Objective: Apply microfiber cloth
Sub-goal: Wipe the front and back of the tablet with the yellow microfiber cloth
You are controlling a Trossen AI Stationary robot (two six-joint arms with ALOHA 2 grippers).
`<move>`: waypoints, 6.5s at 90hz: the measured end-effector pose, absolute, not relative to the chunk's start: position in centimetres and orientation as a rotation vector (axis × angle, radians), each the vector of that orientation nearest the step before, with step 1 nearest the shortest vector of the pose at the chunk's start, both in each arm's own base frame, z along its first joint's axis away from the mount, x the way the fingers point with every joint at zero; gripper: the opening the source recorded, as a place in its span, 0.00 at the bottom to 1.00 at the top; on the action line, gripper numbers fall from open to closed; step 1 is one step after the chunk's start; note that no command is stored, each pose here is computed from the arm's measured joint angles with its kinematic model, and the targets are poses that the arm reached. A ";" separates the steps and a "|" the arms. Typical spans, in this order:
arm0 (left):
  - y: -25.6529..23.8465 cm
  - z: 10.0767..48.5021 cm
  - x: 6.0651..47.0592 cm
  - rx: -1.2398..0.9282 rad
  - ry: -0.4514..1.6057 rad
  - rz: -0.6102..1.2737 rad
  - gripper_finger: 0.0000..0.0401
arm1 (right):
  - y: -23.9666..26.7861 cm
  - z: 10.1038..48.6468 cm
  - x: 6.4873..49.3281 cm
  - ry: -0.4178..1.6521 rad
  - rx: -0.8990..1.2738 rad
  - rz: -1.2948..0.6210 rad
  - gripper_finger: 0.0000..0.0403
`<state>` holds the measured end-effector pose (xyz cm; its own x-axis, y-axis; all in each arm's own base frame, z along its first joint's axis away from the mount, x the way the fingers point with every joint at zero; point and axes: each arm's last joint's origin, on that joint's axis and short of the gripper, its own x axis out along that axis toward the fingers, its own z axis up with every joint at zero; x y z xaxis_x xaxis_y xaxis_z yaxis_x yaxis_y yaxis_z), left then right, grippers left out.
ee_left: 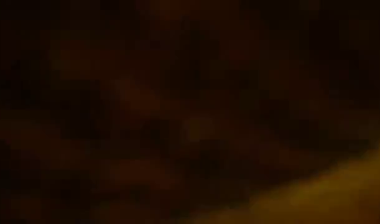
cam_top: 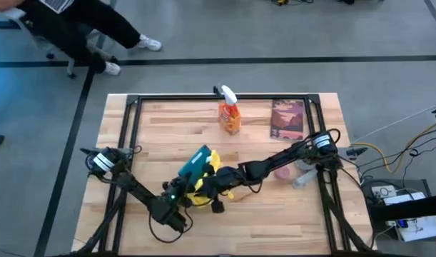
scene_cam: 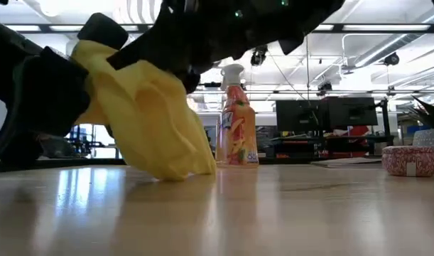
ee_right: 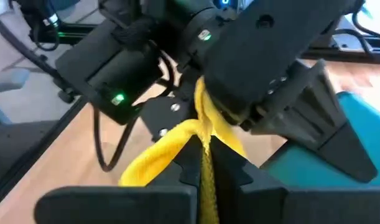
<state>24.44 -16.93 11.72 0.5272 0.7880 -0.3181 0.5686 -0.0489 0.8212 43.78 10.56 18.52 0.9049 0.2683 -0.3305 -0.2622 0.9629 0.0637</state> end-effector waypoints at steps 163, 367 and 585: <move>-18.2 11.3 26.3 1.142 0.888 0.458 0.02 | 12.8 16.9 40.5 0.627 -0.593 -0.362 0.20; -18.3 11.2 28.0 1.057 0.665 0.624 0.02 | 13.4 15.9 36.5 0.919 -1.019 -0.320 0.41; -17.1 10.8 33.1 0.317 0.668 0.180 0.32 | 15.1 16.3 29.4 1.047 -1.077 -0.481 0.02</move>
<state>33.07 -17.13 10.84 0.7720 0.2637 -0.5783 -0.0620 0.9368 0.3444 29.39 15.05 16.32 0.4628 -0.7610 -0.4546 -0.1515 0.4374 -0.8864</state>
